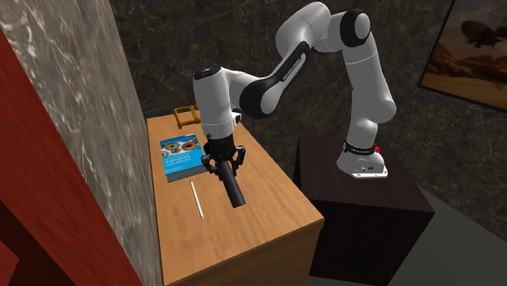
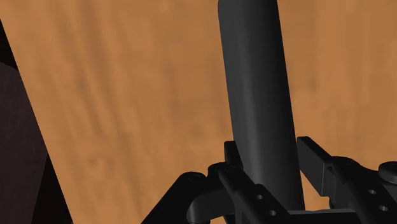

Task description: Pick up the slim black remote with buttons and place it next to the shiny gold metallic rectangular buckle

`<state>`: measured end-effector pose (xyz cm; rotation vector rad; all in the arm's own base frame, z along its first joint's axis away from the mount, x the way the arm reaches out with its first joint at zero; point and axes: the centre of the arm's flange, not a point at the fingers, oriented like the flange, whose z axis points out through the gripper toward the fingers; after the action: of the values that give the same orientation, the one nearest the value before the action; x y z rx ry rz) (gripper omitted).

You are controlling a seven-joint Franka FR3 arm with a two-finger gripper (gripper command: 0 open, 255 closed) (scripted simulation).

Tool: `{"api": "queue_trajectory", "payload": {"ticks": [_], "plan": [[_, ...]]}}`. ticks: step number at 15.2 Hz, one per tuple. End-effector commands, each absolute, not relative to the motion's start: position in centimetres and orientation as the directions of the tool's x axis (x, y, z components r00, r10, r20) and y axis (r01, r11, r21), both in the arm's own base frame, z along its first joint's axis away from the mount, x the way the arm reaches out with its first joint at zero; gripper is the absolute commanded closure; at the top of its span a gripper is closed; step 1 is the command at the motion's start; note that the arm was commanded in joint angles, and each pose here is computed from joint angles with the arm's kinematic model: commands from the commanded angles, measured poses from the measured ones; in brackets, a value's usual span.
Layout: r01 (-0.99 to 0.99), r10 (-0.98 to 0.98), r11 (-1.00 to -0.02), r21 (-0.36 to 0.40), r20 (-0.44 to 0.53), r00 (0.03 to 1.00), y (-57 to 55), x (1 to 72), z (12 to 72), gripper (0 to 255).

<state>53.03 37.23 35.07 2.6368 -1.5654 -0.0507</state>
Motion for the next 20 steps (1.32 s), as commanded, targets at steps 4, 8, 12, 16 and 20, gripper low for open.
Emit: {"api": "queue_trajectory", "payload": {"ticks": [4, 8, 12, 16, 20], "plan": [[-0.875, -0.878, -0.477, 0.081, 0.010, 0.479, 37.2, 53.0, 37.8, 255], [-0.875, -0.878, -0.477, 0.081, 0.010, 0.479, 37.2, 53.0, 39.9, 255], [-0.875, -0.878, -0.477, 0.081, 0.010, 0.479, 37.2, 53.0, 42.0, 255], [-0.875, -0.878, -0.477, 0.081, 0.010, 0.479, 37.2, 53.0, 43.7, 255], [-0.875, -0.878, -0.477, 0.081, 0.010, 0.479, 32.6, 55.6, 43.7, 255]]}}
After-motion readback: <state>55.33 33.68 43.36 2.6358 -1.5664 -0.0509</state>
